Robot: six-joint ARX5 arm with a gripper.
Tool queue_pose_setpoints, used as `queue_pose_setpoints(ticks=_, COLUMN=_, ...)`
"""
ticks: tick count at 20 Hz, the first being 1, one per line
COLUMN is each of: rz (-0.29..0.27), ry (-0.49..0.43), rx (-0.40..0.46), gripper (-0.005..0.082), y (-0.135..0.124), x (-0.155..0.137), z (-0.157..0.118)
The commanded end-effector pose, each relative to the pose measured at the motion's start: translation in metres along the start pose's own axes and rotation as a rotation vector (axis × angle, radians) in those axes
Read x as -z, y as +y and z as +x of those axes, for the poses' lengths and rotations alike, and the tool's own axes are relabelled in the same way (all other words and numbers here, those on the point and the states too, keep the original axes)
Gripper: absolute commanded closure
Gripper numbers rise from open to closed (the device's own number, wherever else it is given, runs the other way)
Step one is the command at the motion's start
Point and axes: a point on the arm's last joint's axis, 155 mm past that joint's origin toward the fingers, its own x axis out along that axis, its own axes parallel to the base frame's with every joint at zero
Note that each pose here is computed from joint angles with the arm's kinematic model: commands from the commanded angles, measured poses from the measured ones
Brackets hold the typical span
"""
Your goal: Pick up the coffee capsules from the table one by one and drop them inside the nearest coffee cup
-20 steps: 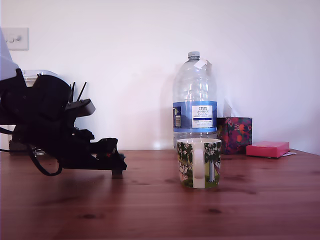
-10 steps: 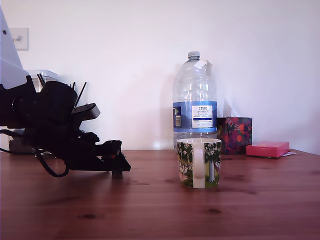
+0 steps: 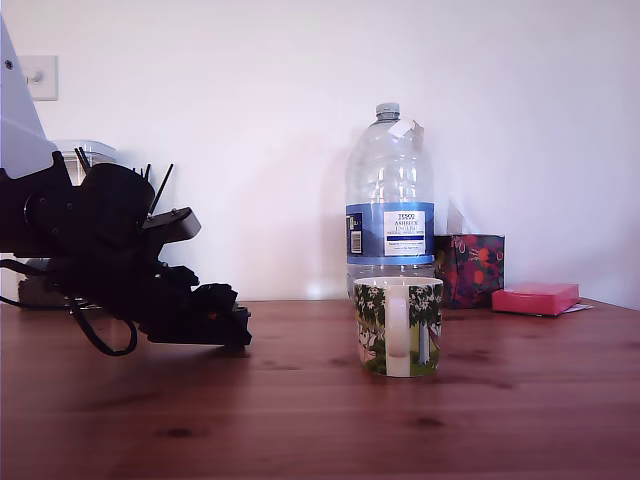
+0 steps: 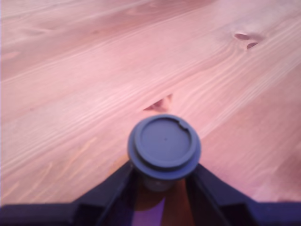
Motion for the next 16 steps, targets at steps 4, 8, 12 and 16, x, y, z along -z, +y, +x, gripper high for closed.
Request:
queue_pose_setpoints(ticks=4, rz=0.01, ry=0.046, rx=0.008, gripper=0.0663, y=0.0, x=0.025, z=0.006)
queue_pose_setpoints(ticks=8, rz=0.04, ry=0.024, rx=0.039, gripper=0.0663, y=-0.008, x=0.01, z=-0.001)
queue_pose_setpoints(ticks=12, rz=0.089, ry=0.02, rx=0.092, gripper=0.0662, y=-0.024, x=-0.018, z=-0.023)
queue_pose_setpoints(ticks=16, rz=0.126, ry=-0.004, rx=0.16, gripper=0.0662, y=-0.054, x=-0.054, z=-0.052)
